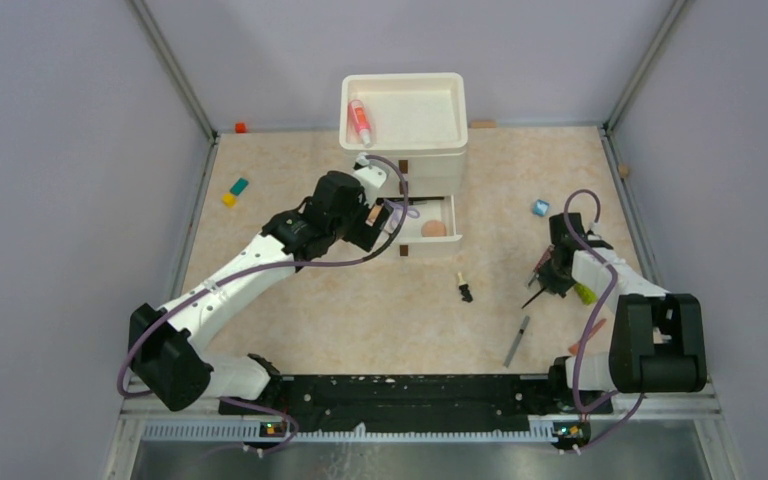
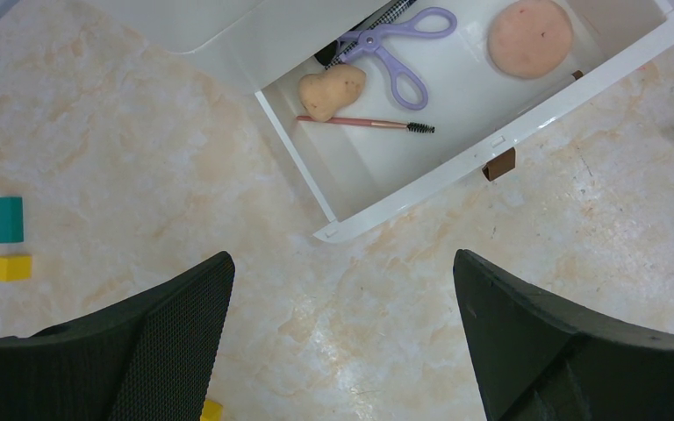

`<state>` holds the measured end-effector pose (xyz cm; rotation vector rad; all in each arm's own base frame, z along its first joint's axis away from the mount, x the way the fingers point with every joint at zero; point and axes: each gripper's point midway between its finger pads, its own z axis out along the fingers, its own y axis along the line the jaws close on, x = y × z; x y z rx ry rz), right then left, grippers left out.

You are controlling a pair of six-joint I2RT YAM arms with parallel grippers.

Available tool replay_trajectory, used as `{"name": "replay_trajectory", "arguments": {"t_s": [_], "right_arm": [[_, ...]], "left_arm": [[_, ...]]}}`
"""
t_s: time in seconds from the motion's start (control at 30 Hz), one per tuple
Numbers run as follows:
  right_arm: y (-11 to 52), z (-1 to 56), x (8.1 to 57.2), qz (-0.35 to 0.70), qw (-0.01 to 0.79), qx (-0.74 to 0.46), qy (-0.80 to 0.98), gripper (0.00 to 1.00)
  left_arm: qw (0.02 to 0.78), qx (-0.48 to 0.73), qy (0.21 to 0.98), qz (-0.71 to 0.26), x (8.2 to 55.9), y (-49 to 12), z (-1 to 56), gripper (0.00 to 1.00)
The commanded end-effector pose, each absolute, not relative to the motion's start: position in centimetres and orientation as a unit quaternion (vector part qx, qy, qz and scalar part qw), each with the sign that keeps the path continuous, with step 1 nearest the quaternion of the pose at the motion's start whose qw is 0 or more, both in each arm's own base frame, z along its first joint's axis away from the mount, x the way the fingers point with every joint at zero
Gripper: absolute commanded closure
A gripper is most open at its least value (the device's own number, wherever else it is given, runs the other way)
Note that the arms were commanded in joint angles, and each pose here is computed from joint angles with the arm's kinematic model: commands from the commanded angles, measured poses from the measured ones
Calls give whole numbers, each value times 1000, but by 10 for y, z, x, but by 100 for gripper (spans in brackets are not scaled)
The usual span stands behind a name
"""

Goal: Organize the makeup
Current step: Pick up the makeup brush from the center of the board.

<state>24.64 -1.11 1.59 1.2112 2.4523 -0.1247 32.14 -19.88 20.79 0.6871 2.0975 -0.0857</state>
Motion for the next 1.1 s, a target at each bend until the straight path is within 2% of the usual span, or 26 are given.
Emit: {"name": "replay_trajectory", "arguments": {"t_s": [0.0, 0.37, 0.53, 0.77, 0.9, 1.07], "right_arm": [[-8, -4, 223, -56, 156, 438, 884, 100], [-19, 55, 236, -49, 234, 444, 864, 100], [-7, 98, 261, 19, 307, 400, 863, 100], [61, 162, 301, 242, 414, 305, 823, 100], [106, 191, 317, 300, 430, 255, 812, 100], [186, 237, 332, 369, 481, 91, 790, 100]], "left_arm": [[468, 275, 838, -46, 325, -201, 218, 1], [468, 274, 839, -47, 325, -200, 217, 1], [469, 270, 840, -48, 325, -199, 218, 1], [469, 248, 847, -39, 330, -190, 217, 1], [471, 223, 853, -31, 336, -178, 218, 1], [483, 177, 857, -14, 344, -153, 224, 1]]}}
